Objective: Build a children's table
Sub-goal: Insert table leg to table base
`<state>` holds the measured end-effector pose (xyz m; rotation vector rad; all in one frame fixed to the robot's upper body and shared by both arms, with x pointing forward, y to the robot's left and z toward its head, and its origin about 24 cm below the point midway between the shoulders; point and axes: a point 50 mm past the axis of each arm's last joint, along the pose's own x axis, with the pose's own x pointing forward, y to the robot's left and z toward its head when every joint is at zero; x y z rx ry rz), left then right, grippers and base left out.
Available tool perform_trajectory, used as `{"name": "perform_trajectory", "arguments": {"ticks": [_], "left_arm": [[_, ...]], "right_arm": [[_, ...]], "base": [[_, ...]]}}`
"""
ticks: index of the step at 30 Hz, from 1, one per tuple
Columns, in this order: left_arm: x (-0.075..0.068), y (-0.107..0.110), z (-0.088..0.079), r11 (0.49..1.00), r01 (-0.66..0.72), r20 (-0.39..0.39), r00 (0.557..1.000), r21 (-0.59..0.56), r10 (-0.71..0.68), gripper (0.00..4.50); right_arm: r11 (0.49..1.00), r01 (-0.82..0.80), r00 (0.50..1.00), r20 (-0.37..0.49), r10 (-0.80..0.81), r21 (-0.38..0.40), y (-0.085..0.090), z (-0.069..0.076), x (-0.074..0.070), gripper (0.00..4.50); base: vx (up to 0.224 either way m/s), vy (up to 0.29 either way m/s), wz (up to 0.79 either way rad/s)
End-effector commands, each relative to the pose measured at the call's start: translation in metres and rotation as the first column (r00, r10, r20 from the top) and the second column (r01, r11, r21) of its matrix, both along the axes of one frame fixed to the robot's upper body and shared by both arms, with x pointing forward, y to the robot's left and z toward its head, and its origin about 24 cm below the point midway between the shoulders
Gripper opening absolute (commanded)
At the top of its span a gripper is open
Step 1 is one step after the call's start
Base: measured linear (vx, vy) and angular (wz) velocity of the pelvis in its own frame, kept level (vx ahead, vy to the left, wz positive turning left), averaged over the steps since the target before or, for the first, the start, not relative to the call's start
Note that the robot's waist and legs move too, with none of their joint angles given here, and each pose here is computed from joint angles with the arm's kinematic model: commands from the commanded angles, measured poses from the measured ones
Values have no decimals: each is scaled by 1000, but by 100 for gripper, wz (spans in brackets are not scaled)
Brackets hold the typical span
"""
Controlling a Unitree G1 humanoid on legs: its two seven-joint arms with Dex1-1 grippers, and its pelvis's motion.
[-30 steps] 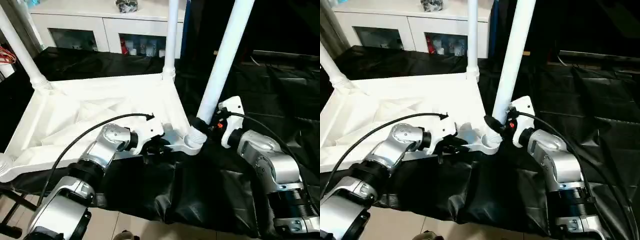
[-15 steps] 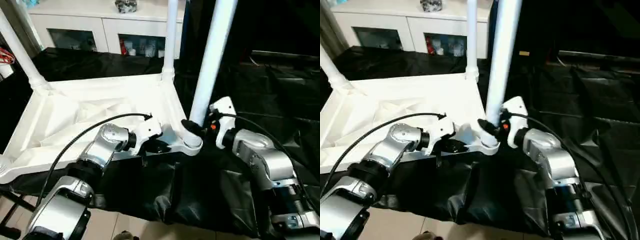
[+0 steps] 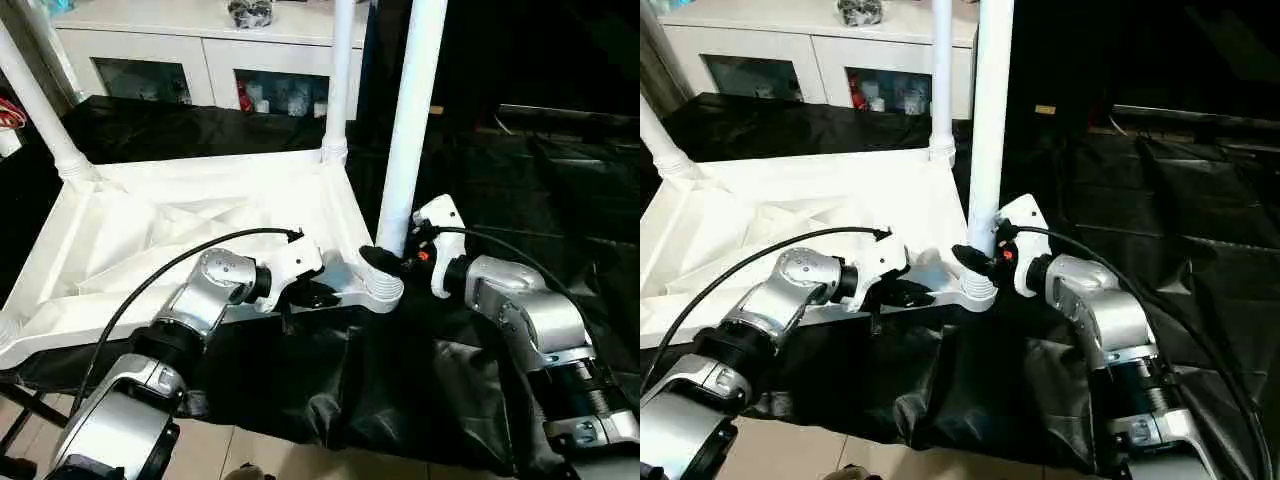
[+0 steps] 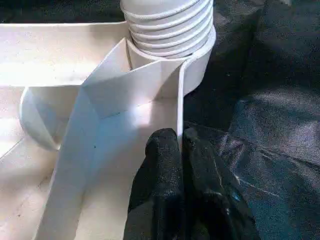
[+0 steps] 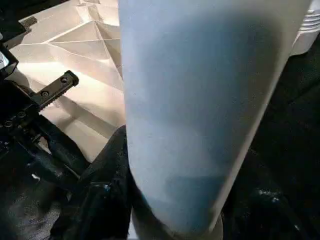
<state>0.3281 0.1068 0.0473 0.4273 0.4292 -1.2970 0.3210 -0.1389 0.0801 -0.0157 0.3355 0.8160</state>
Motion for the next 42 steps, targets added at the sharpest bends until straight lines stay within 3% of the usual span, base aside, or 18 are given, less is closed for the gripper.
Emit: {"name": "perform_trajectory", "arguments": {"ticks": [1, 10, 17, 22, 26, 27, 34, 42], "left_arm": [[-6, 0, -8, 1000, -7, -51, 999, -28, 5, 0], [-6, -5, 3, 994, -28, -40, 999, -107, 24, 0], [-4, -5, 4, 992, -58, -34, 998, -115, 55, 0], [-1, -6, 4, 990, -78, -24, 997, -114, 76, 0], [0, -6, 5, 989, -89, -22, 996, -118, 87, 0], [1, -5, 5, 989, -94, -21, 995, -116, 92, 0], [4, -5, 5, 987, -110, -19, 994, -115, 109, 0], [4, -4, 6, 993, -79, 3, 997, -85, 80, 0]], "right_arm": [[999, 37, 999, -27, -37, -4, -6, -7, 2, 189], [974, 137, 990, -68, -127, 182, -19, -16, 1, 189], [954, 197, 979, -96, -180, 226, -30, -38, -12, 189], [947, 207, 978, -89, -191, 247, -29, -43, -18, 189], [954, 198, 980, -54, -191, 226, -27, -46, -23, 189], [969, 173, 985, -16, -173, 175, -23, -48, -27, 189], [961, 181, 982, 14, -188, 209, -14, -46, -32, 189], [993, 84, 996, 24, -86, 81, -5, -47, -32, 189]], "base": [[0, 0, 0], [0, 0, 0], [0, 0, 0], [0, 0, 0], [0, 0, 0], [0, 0, 0], [0, 0, 0], [0, 0, 0]]}}
